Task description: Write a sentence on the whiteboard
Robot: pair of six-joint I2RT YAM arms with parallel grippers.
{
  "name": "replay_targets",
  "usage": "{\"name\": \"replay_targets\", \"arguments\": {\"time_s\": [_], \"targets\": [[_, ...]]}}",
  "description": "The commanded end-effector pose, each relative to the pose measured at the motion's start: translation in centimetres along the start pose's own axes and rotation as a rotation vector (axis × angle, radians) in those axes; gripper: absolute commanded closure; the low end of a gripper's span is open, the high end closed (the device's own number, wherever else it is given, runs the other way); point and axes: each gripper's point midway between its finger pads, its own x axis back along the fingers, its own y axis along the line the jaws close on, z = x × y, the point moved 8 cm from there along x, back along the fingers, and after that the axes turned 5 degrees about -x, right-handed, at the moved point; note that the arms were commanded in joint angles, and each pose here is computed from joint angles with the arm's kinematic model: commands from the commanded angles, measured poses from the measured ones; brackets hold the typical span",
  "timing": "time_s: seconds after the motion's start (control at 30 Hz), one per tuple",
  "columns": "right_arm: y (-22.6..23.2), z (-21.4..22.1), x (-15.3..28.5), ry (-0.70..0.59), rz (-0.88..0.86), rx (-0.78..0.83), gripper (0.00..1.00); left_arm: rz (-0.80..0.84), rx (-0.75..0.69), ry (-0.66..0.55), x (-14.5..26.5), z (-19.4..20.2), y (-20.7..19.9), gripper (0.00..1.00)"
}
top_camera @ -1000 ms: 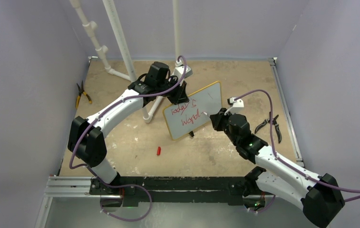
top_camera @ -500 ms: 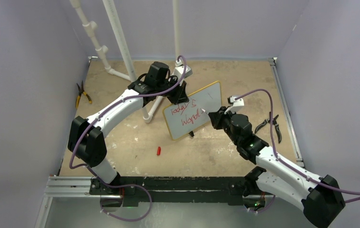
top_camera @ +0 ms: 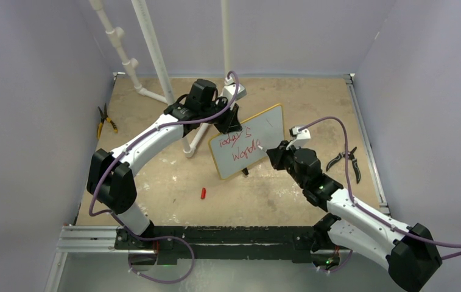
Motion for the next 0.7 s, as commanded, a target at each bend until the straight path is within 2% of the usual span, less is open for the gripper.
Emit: {"name": "replay_targets", "arguments": {"time_s": [0.0,0.67], "targets": [[-0.1,0.31,-0.14,0.013,0.001,-0.013,1.0,0.007,-0.029,-0.013,-0.05,-0.37,0.07,1.0],[-0.49,0.56,-0.51,0.02,0.055,-0.036,1.0,0.007,-0.03,-0.015,0.06,-0.41,0.02,1.0]]}}
